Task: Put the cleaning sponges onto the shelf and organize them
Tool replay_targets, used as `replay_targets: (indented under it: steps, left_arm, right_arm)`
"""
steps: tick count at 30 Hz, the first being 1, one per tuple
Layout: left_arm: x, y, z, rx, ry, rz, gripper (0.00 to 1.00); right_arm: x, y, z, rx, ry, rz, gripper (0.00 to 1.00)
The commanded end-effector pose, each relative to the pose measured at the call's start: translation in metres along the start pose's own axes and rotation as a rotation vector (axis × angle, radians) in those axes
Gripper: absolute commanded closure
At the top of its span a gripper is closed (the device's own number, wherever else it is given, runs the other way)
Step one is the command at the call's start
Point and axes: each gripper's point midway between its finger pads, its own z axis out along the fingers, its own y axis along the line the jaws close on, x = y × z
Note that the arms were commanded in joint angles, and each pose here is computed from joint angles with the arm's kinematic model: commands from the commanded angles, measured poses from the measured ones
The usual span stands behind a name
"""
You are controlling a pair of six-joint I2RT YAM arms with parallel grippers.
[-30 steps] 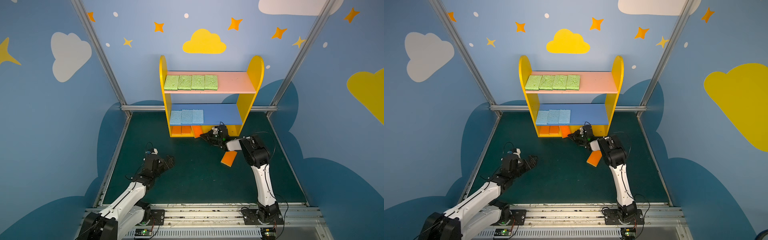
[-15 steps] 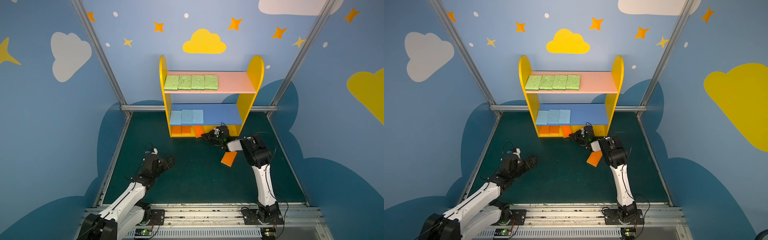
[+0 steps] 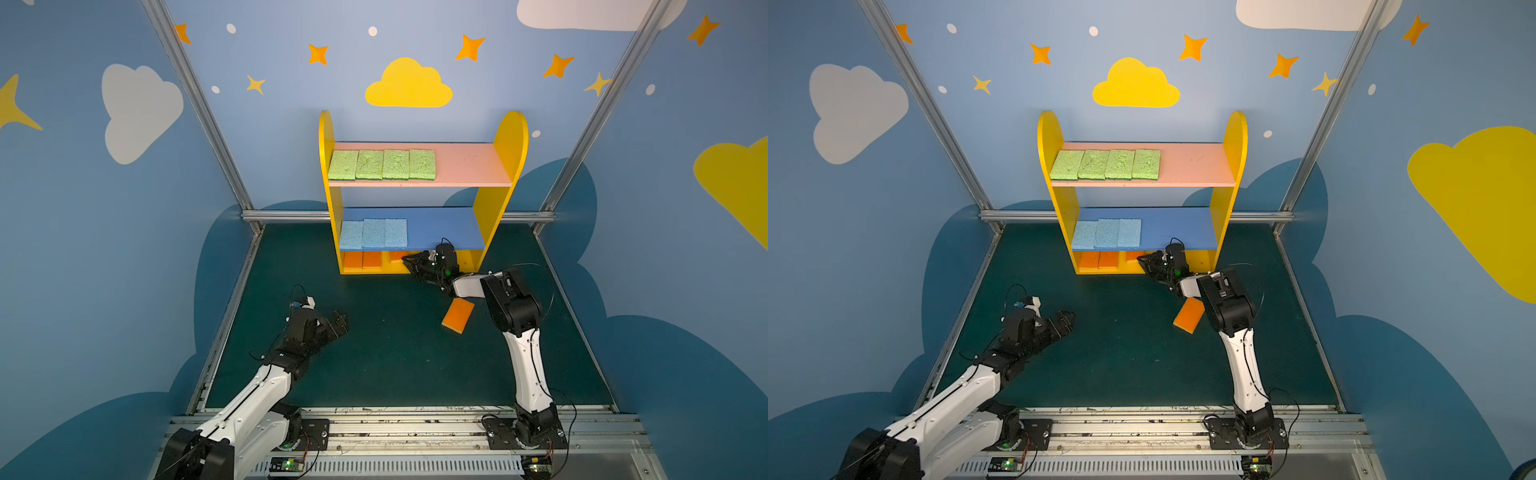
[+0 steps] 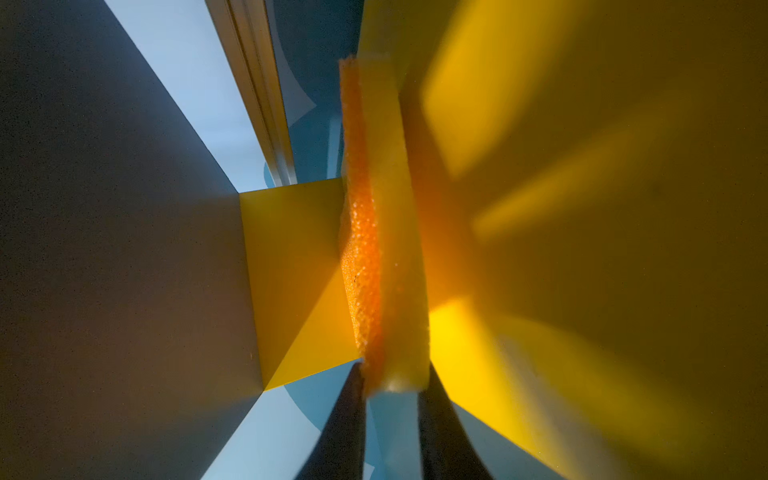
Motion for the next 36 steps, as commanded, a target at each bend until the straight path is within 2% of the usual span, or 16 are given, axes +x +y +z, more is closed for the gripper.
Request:
replay_targets:
  steps: [1,13,26,36]
  left_arm:
    - [0.005,0.003,0.002,-0.003,0.017,0.004,0.0]
    - [0.005,0.003,0.003,0.0,0.02,0.002,0.0]
    - [0.005,0.005,0.001,-0.006,0.016,0.001,0.0]
    - [0.006,0.006,0.002,-0.011,0.019,0.002,0.0]
  right_arm:
    - [0.002,-0.01,0.005,0.022,0.018,0.004,0.73]
    - [0.007,-0.017,-0.016,0.044,0.017,-0.027,0.62]
    - [-0.003,-0.007,-0.024,0.098,-0.025,-0.111,0.59]
    - [-0.017,-0.011,-0.015,0.15,-0.065,-0.241,0.62]
